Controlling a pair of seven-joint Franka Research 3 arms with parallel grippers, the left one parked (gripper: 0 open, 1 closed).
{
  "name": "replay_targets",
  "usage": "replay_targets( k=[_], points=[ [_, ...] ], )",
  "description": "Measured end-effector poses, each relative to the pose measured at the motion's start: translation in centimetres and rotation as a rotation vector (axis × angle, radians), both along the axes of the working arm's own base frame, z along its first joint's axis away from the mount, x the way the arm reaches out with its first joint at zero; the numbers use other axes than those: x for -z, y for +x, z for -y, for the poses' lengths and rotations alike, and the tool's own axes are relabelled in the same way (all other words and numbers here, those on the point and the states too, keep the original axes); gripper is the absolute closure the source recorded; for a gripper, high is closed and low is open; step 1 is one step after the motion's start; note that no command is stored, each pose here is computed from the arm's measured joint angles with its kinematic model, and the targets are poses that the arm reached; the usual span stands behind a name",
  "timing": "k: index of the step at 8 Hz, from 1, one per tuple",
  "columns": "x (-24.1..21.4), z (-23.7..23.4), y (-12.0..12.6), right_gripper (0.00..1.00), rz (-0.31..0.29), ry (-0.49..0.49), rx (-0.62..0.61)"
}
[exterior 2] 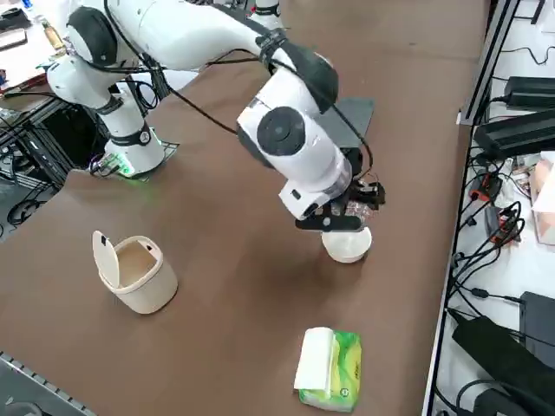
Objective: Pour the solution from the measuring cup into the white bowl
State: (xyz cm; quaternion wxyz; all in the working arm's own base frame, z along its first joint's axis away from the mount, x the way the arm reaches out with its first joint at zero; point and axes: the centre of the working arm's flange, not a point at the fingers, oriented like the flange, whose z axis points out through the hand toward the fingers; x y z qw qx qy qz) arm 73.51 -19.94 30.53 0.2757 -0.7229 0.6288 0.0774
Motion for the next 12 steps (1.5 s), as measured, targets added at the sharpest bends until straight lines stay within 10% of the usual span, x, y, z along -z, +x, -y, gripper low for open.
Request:
replay_targets(
  k=[6, 12],
  points=[
    [0.5, 2.5, -1.6, 0.26, 0.045, 0.110, -0.084],
    [-3.4, -16.3, -1.6, 0.26, -0.337, -0.629, -0.234]
  ],
)
